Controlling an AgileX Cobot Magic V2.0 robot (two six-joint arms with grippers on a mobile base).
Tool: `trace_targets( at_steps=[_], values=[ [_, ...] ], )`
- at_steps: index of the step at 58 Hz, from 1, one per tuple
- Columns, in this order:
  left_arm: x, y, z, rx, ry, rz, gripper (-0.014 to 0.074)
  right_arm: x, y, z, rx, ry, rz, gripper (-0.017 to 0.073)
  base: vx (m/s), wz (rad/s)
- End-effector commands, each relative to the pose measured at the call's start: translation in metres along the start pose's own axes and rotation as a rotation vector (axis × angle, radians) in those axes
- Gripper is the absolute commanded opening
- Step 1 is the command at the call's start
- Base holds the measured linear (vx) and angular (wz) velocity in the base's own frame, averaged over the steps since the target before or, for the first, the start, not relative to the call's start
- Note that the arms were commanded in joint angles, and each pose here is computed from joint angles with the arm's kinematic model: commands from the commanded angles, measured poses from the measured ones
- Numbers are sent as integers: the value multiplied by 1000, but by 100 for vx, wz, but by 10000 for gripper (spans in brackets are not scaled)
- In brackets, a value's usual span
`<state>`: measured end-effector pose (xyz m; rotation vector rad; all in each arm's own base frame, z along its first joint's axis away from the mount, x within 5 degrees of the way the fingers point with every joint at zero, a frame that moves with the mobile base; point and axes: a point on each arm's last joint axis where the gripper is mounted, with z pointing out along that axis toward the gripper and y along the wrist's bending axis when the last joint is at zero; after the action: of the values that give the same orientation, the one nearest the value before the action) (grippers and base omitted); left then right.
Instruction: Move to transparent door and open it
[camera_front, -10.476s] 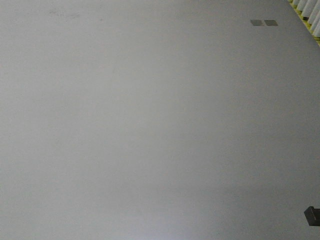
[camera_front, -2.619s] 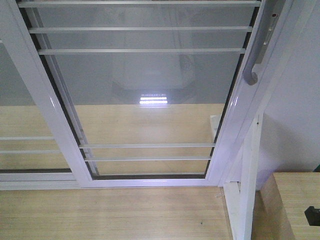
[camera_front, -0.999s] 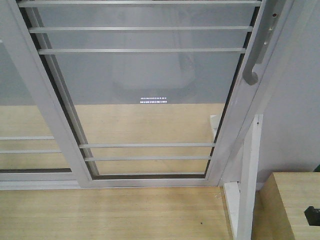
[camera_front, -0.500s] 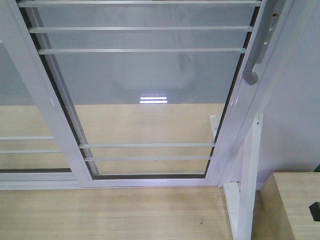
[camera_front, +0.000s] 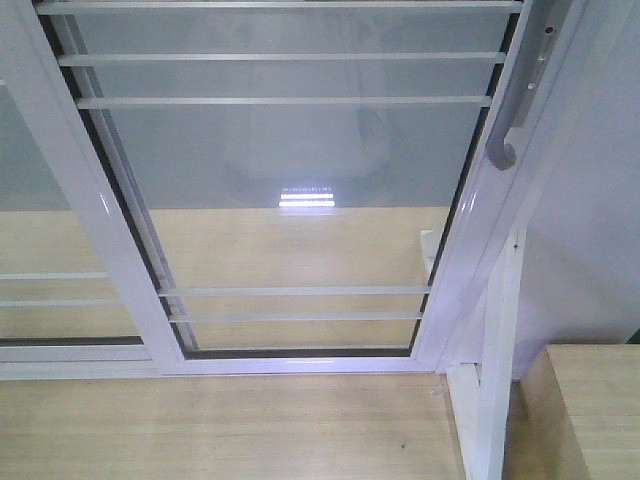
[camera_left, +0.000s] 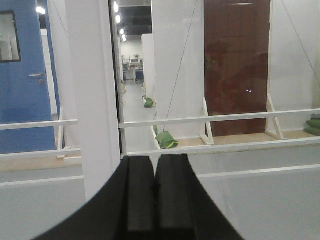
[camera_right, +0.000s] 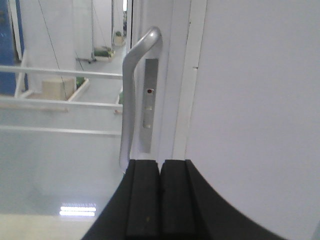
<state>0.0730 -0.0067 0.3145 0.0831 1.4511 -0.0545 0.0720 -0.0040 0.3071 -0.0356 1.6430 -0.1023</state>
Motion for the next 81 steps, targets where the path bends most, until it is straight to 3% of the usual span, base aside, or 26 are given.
trace_targets(
  at_steps=[1,11,22,46,51,60,69,81],
  values=[
    [-22,1,22,-6,-60,-18,-6,-20,-1,20,6,-49,-77,-5,0,0],
    [-9,2,64,-17,0,-18,-4,-15,4,67,-37,-8,-81,12,0,0],
    [12,2,90,-19,98,-16,41,-1,9,106,-71,42,-65,90,0,0],
    [20,1,97,-18,142,-14,372,12,14,131,-97,42,-49,439,0,0],
    [20,1,97,-18,142,-15,408,18,15,138,-100,62,-41,449,0,0],
    [23,1,97,-16,167,-14,421,21,15,156,-97,96,26,449,0,0],
    [27,1,96,-11,209,-11,421,9,15,181,-98,87,26,449,0,0],
    [28,1,96,-1,221,61,421,2,16,217,-101,76,28,449,0,0]
  ],
)
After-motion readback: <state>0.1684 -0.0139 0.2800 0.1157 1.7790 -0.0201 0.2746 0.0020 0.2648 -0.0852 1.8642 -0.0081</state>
